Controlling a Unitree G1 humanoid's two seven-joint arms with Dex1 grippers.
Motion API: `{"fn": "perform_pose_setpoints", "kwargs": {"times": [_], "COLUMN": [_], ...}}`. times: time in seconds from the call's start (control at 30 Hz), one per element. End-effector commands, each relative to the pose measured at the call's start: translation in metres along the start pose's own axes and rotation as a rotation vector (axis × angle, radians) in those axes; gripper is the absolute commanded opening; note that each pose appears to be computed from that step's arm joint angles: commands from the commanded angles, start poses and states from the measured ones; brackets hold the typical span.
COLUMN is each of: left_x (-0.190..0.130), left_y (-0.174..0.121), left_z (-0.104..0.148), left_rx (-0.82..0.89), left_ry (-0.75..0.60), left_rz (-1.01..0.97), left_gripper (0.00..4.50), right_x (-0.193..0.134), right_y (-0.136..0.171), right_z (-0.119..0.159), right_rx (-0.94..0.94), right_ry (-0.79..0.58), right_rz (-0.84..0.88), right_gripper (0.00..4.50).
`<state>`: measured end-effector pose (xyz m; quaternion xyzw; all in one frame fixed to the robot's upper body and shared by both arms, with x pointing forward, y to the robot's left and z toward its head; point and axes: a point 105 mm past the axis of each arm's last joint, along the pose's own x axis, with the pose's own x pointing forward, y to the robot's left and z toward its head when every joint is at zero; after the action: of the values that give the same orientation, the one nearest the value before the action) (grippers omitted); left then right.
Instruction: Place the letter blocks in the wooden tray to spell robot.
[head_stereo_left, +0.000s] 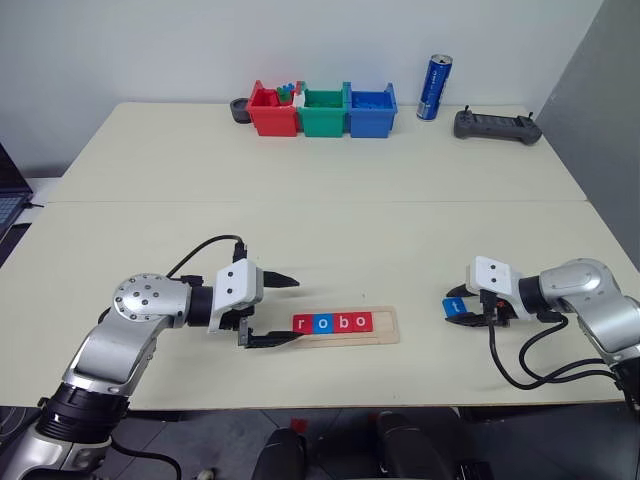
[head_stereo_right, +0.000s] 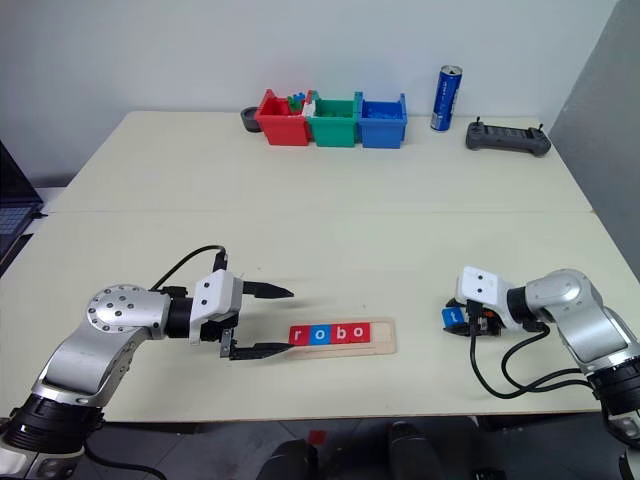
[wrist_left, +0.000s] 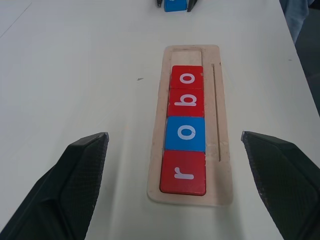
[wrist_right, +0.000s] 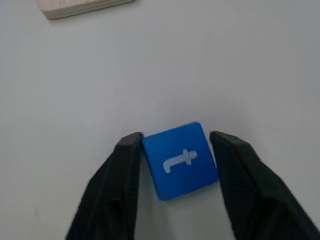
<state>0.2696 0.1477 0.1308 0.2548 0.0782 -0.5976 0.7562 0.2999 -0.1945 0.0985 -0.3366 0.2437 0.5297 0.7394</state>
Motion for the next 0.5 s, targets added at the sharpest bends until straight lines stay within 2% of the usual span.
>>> {"fn": "perform_pose_setpoints", "kwargs": {"times": [0.03,0.27,0.5], "left_x": [-0.004,-0.004,-0.003], "left_y": [0.001,0.001,0.001], "left_z": [0.013,0.012,0.012], "left_rx": [0.040,0.037,0.037], "left_ry": [-0.021,-0.013,-0.016], "left_rz": [0.013,0.020,0.013], "left_gripper": [4.50,4.50,4.50], "right_x": [-0.007,0.002,0.035], "right_y": [0.005,0.033,0.038], "right_z": [0.018,0.064,0.082], "right_rx": [0.007,-0.051,-0.101], "right_ry": [-0.057,-0.143,-0.140], "right_rz": [0.034,0.097,0.067], "right_gripper": [1.39,1.39,1.39]}}
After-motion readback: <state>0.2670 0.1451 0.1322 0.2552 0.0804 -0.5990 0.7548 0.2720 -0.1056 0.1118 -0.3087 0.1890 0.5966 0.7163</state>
